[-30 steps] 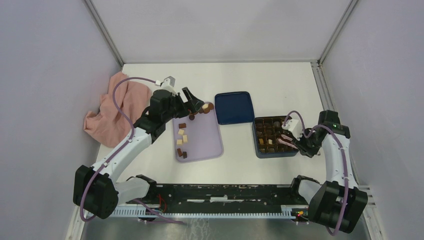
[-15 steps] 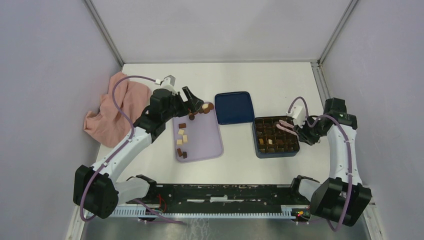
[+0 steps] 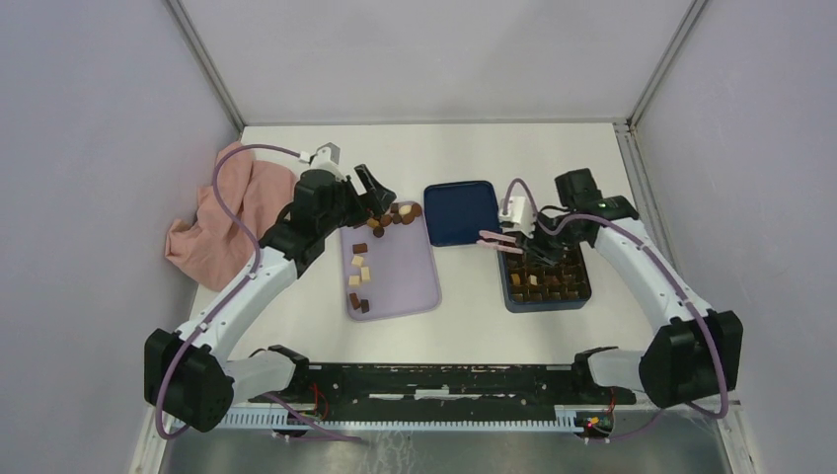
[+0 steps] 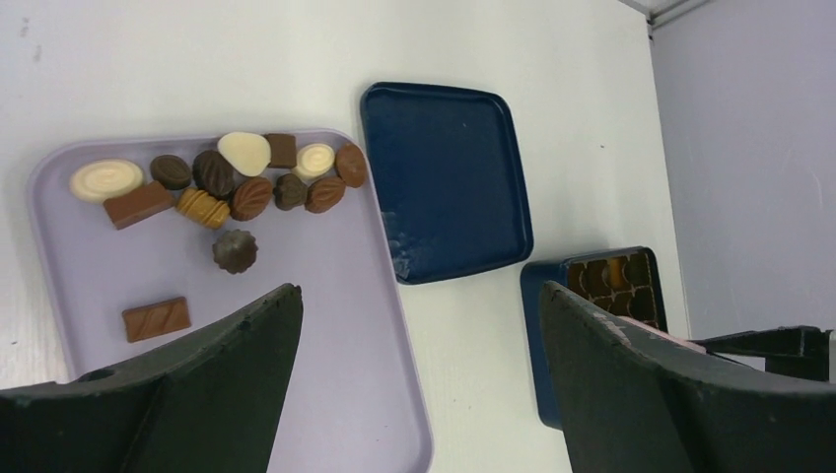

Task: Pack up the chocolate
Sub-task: Place the fake chocolate in the packing box, then pick up the fake chocolate from the plate.

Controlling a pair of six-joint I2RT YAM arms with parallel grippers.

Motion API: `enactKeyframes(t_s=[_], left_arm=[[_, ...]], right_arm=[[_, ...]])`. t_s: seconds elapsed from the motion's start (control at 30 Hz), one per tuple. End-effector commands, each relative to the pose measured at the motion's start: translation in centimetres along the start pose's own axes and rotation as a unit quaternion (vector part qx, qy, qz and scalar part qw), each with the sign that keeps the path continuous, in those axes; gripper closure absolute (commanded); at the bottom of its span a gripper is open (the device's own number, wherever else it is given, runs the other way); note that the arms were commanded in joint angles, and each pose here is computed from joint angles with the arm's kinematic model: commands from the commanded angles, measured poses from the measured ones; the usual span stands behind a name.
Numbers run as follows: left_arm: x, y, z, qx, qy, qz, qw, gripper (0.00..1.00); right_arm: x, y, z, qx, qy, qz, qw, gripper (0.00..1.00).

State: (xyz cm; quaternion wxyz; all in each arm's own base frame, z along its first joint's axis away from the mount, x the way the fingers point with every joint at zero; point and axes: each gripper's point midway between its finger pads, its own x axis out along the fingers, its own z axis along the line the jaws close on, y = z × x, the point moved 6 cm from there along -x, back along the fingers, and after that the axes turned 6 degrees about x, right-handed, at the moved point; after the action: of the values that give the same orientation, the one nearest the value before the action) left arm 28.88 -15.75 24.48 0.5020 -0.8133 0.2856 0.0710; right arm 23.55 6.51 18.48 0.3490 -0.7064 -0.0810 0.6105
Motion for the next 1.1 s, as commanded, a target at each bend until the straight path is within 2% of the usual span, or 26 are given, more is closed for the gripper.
enactKeyframes(t_s=[0.0, 0.2, 0.5, 0.73, 1.07], left_arm=[[-1.0, -1.6, 0.4, 0.017, -0.040, -0.027, 0.999, 0.06], [-1.7, -0.6, 2.5, -0.005, -0.122, -0.012, 0.992, 0.06], [-3.5, 0.4, 4.8, -0.013, -0.209, -0.005, 0.978, 0.06], [-4.5, 0.4, 5.8, -0.027, -0.249, -0.025, 0.968, 0.06], [-5.4, -0.2, 6.3, -0.032, -0.273, -0.050, 0.960, 0.06]], right_arm=[[2.1, -5.8, -1.1, -0.046, 0.027, -0.034, 0.998, 0.65], [7.5, -11.2, -0.1, -0.095, 0.018, -0.012, 0.995, 0.65], [15.0, -16.2, -0.3, -0.107, 0.016, 0.030, 0.994, 0.65], [18.5, -18.5, -0.9, -0.096, 0.020, 0.040, 0.994, 0.63], [20.8, -18.6, -0.3, -0.092, 0.010, 0.063, 0.994, 0.60]])
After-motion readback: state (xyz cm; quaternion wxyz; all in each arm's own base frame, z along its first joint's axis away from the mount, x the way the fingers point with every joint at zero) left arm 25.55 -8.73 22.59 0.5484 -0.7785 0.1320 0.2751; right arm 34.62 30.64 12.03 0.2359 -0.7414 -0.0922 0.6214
